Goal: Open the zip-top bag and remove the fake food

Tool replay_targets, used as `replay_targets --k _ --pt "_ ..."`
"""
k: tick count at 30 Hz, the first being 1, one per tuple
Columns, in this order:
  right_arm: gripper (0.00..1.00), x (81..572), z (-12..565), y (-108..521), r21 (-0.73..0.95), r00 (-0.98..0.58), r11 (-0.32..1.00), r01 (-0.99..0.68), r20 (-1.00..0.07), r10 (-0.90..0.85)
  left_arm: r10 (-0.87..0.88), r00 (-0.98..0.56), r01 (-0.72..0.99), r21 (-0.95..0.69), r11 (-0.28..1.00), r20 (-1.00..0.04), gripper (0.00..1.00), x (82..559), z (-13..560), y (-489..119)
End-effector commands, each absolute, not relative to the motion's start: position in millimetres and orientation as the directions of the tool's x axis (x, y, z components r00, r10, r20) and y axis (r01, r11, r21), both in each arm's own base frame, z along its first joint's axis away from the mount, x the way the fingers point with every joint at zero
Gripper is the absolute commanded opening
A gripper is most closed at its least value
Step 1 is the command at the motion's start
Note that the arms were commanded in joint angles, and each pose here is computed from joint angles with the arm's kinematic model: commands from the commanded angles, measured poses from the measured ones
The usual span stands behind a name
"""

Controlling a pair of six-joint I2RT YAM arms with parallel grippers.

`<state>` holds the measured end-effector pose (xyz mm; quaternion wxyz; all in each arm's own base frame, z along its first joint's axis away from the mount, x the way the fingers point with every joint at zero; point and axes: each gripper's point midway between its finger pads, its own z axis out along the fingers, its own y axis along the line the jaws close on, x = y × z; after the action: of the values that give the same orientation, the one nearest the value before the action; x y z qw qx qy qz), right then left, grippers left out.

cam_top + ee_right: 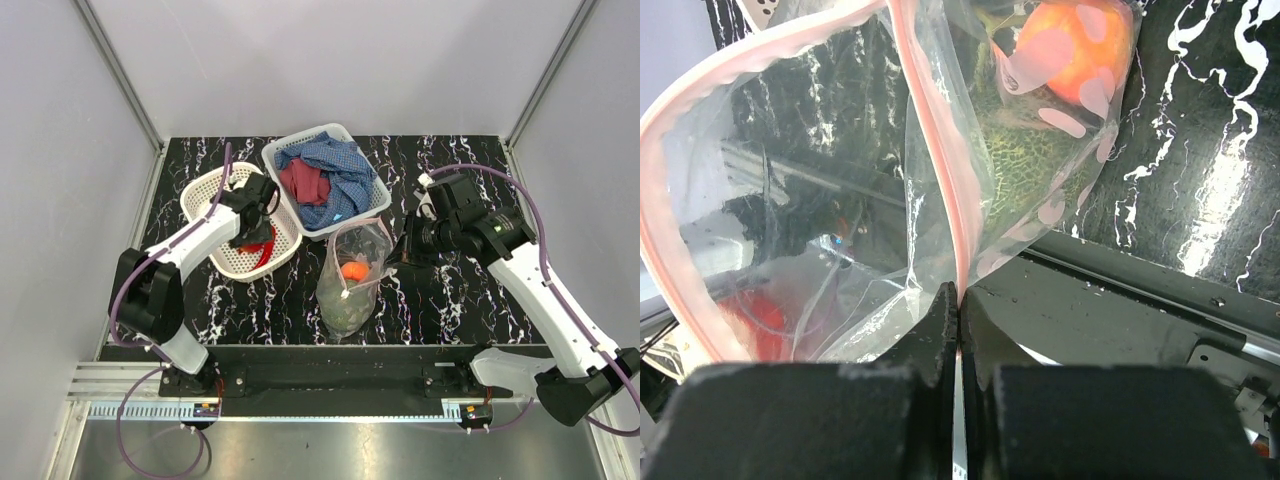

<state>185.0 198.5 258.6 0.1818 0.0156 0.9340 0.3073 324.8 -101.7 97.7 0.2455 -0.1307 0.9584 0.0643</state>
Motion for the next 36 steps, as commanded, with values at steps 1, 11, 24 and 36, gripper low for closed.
replay_targets --k 1,11,24,36 --pt "0.00 190.4 274.0 204.6 0.604 -0.924 0.792 -0.095 -0.350 0.156 -0.191 -0.823 -0.251 0.041 0.967 -0.535 0.71 338.4 107.2 -94.3" --pt "0.00 197.2 268.6 210.1 0.608 -0.923 0.786 -0.111 -0.356 0.144 -0.202 -0.767 -0.055 -0.251 0.966 -0.609 0.86 310.2 202.1 -159.2" --pt "0.00 205.6 286.0 214.3 0.633 -0.906 0.767 -0.107 -0.380 0.188 -0.005 -0.622 0.503 -0.404 0.764 -0.783 0.46 212.6 327.5 -316.7" --pt "0.00 206.4 299.0 212.5 0.651 -0.886 0.752 -0.102 -0.403 0.229 0.194 -0.681 0.507 -0.265 0.820 -0.706 0.27 216.6 290.2 -363.2"
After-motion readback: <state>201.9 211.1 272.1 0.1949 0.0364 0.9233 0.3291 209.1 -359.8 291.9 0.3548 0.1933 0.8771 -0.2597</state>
